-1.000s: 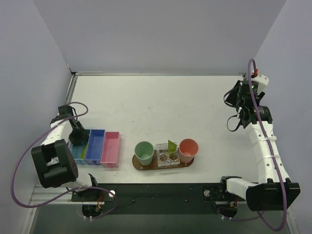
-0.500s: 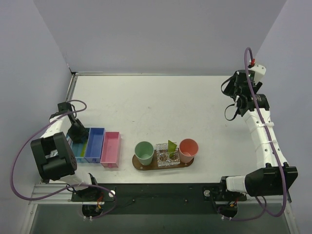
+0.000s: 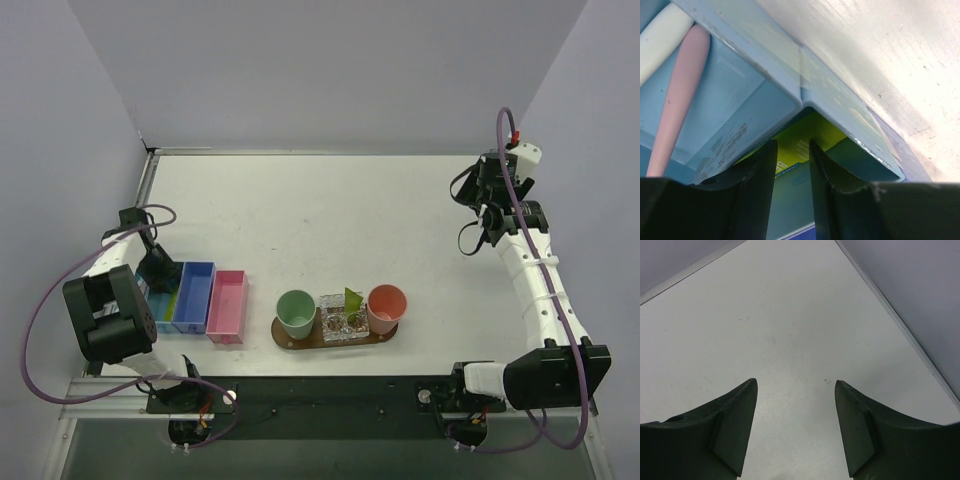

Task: Prepare toiletry sets of a toothbrush and toothpaste on the tray

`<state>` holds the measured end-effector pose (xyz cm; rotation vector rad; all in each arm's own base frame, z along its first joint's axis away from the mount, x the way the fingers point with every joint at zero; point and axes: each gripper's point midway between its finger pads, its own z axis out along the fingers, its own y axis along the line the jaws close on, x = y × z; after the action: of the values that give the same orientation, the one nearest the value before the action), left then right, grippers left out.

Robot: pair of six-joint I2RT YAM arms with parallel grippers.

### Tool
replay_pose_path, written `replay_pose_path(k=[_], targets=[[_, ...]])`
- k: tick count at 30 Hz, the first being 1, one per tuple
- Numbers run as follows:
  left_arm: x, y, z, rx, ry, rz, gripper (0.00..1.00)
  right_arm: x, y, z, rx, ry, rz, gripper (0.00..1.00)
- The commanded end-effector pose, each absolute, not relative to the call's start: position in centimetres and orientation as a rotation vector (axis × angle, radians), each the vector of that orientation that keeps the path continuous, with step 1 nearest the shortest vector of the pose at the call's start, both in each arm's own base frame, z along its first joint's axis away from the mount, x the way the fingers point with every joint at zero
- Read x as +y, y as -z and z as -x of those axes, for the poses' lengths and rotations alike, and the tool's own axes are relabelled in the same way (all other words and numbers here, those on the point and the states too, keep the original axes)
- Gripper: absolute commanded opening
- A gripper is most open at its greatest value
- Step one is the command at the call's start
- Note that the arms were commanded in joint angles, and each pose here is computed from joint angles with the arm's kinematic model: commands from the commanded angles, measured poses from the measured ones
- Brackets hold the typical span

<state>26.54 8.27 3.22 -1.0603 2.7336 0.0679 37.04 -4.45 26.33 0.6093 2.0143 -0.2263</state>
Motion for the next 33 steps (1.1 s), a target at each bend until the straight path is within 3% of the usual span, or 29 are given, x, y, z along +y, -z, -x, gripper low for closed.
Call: replay_pose_path(k=[1,7,17,26,33], targets=[[8.7,1.4,-22.8,2.878,-0.211,1.115,0.2,-4.9,-26.5,-36.0,1.966,0.235,-0.663,0.58],[8.5,-1.5,-23.4,2.773,-0.189,1.055,0.2,-4.9,-25.3,-35.8,1.984,0.243,-0.673,0.58],[7.5,-3.4,-23.9,2.73,-0.135,0.97,0.42,-4.1,-25.5,-39.0,2.029,0.209,-0.573,0.58],[6.5,-0.4,-23.5,2.87,-0.133,0.966,0.44,-4.3,-25.7,-40.6,2.001,0.198,-0.575,0.58],[6.9,-1.7,-29.5,2.672,-0.051,1.014,0.43,-4.6,-26.0,-41.3,1.986,0.201,-0.581,0.58]])
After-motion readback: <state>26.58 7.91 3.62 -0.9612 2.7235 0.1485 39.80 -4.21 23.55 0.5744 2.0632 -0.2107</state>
